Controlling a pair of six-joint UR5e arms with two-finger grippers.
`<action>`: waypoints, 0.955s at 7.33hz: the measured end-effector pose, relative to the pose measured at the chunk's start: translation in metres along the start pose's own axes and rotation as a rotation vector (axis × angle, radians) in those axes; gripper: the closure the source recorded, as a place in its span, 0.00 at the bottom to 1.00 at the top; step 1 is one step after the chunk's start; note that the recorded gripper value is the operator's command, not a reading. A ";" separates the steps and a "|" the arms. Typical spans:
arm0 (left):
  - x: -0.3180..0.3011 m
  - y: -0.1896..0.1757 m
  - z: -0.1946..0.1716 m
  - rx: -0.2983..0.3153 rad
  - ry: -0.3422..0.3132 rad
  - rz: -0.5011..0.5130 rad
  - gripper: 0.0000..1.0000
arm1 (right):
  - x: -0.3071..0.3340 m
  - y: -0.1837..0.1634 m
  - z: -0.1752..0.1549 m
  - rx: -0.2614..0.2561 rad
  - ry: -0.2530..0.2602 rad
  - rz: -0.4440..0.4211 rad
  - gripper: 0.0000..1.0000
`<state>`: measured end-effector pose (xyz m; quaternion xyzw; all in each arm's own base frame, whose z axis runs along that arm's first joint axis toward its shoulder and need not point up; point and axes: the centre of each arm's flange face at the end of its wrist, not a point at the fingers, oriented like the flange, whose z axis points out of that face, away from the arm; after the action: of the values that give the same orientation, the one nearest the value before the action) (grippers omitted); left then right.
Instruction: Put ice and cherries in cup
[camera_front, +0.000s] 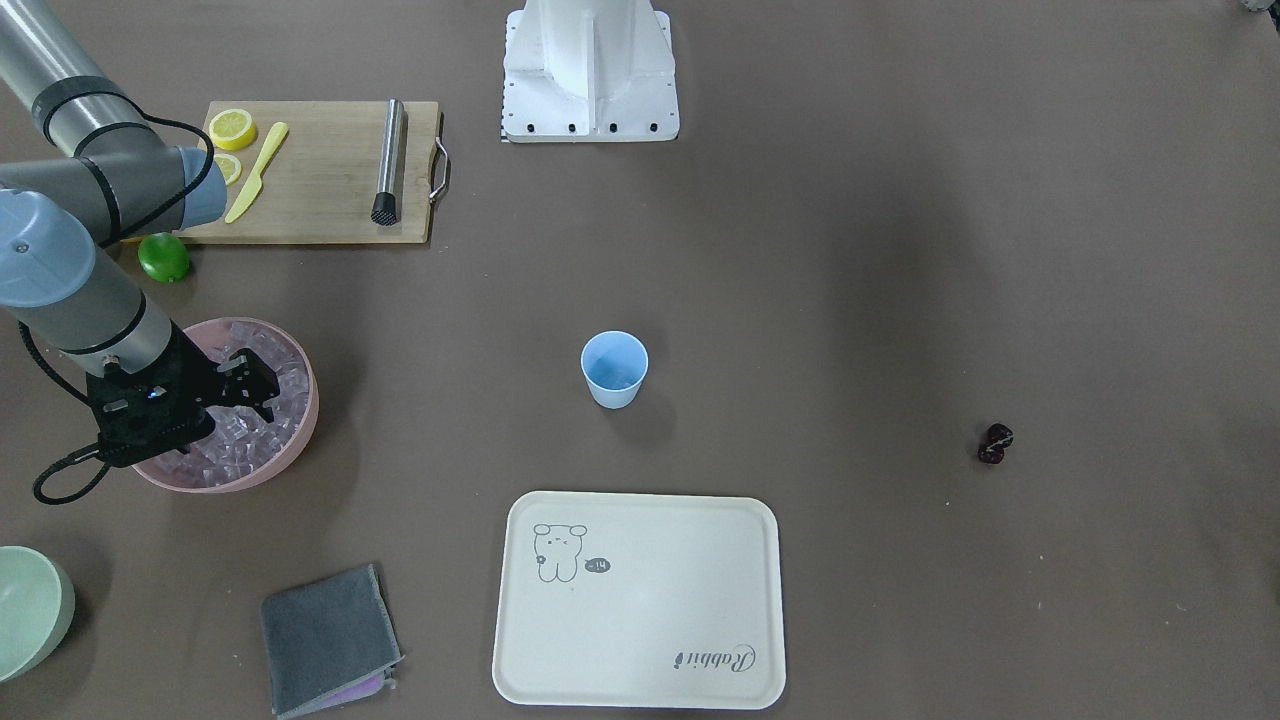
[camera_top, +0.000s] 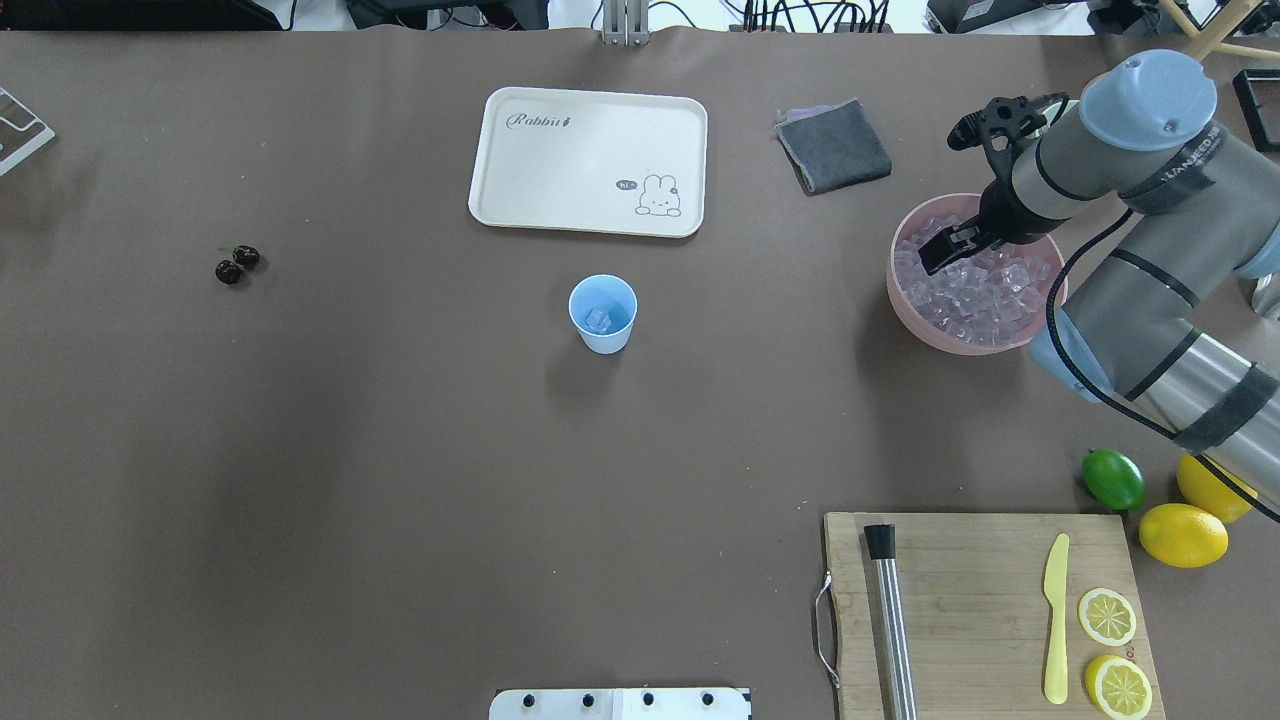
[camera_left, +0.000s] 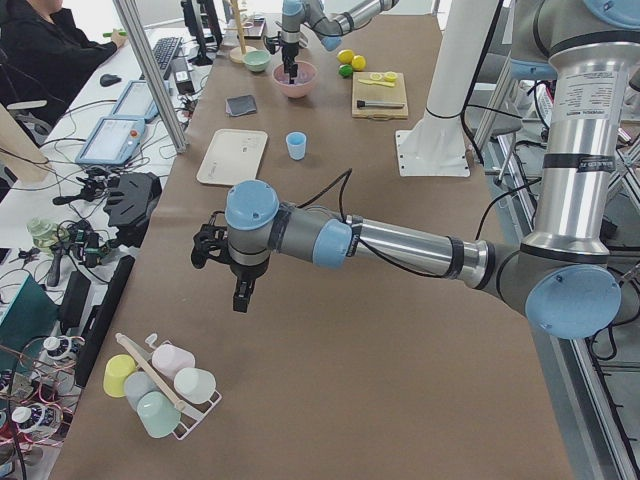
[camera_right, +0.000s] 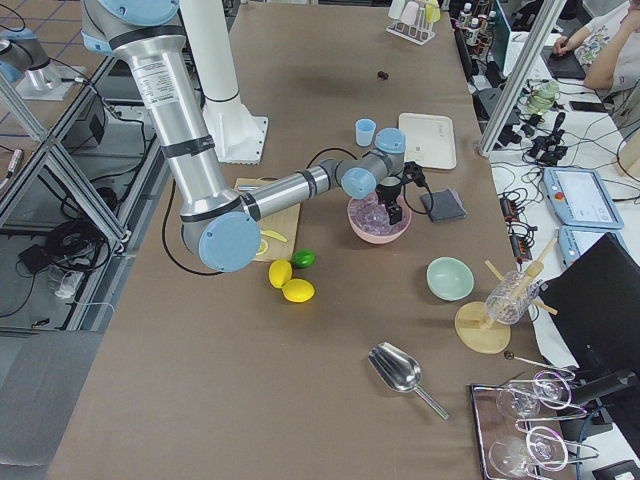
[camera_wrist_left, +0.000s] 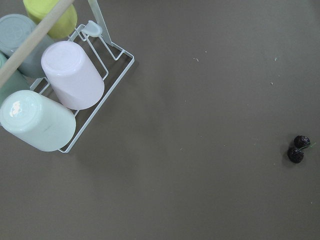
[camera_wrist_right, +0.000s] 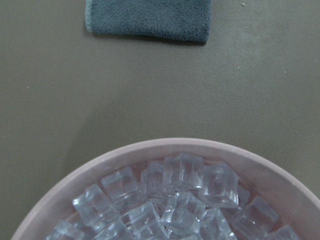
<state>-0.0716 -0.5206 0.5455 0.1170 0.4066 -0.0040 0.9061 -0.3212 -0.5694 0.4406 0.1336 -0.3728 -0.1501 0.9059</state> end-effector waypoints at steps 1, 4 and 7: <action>-0.001 0.000 0.002 -0.001 0.000 -0.001 0.02 | -0.001 0.000 -0.002 0.000 -0.005 -0.001 0.15; -0.006 -0.001 0.007 0.004 0.001 0.006 0.02 | 0.007 0.007 -0.002 -0.013 -0.004 0.009 0.14; -0.006 -0.003 0.007 0.010 0.002 0.013 0.02 | 0.009 0.016 -0.003 -0.017 -0.003 0.016 0.14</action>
<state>-0.0705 -0.5253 0.5542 0.1240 0.4067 -0.0001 0.9051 -0.3103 -0.5578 0.4500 0.1227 -0.3737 -0.1461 0.9077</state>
